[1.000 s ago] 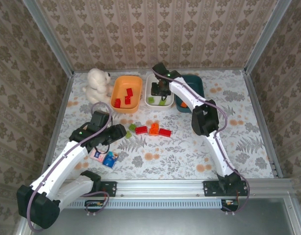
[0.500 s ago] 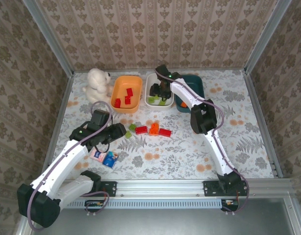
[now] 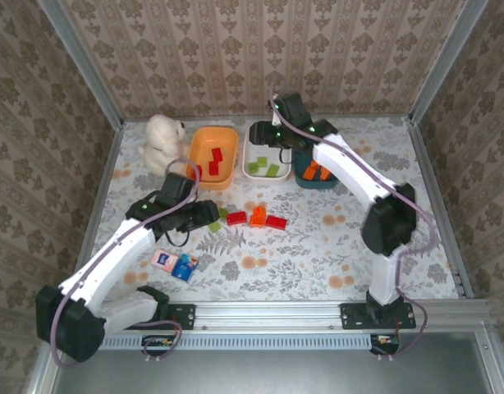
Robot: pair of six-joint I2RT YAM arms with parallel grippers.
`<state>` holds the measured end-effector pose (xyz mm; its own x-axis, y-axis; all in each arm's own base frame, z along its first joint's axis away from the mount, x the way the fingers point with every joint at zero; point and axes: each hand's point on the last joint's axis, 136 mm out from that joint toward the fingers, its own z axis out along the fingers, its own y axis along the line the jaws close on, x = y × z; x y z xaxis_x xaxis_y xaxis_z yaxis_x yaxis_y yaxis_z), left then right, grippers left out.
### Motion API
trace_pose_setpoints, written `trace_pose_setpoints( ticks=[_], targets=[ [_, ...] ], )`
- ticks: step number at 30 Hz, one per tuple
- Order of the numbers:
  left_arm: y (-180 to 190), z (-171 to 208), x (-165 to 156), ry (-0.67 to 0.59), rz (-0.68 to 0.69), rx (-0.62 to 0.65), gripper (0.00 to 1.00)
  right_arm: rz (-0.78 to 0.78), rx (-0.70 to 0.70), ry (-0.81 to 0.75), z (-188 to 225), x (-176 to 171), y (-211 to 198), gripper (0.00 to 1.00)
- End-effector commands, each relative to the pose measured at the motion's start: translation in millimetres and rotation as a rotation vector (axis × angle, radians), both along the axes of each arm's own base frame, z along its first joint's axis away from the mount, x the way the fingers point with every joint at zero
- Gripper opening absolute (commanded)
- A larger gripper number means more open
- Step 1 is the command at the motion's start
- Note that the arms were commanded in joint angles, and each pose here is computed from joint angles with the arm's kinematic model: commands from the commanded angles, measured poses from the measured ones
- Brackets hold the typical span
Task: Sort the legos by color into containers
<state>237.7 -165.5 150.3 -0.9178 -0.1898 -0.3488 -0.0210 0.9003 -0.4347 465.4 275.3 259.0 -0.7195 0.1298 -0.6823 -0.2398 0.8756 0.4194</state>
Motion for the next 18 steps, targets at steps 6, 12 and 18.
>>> trace_pose_setpoints(
  ticks=[6,12,18],
  targets=[
    [-64,-1,19,-0.044,-0.387,0.077,0.59,0.029,0.090,0.011,-22,-108,-34,0.63],
    [-85,-24,30,0.038,-0.463,0.166,0.61,0.016,0.053,0.079,-45,-179,-74,0.63],
    [-113,-49,17,0.113,-0.492,0.186,0.61,-0.053,0.042,0.079,-49,-206,-103,0.65]
  ],
)
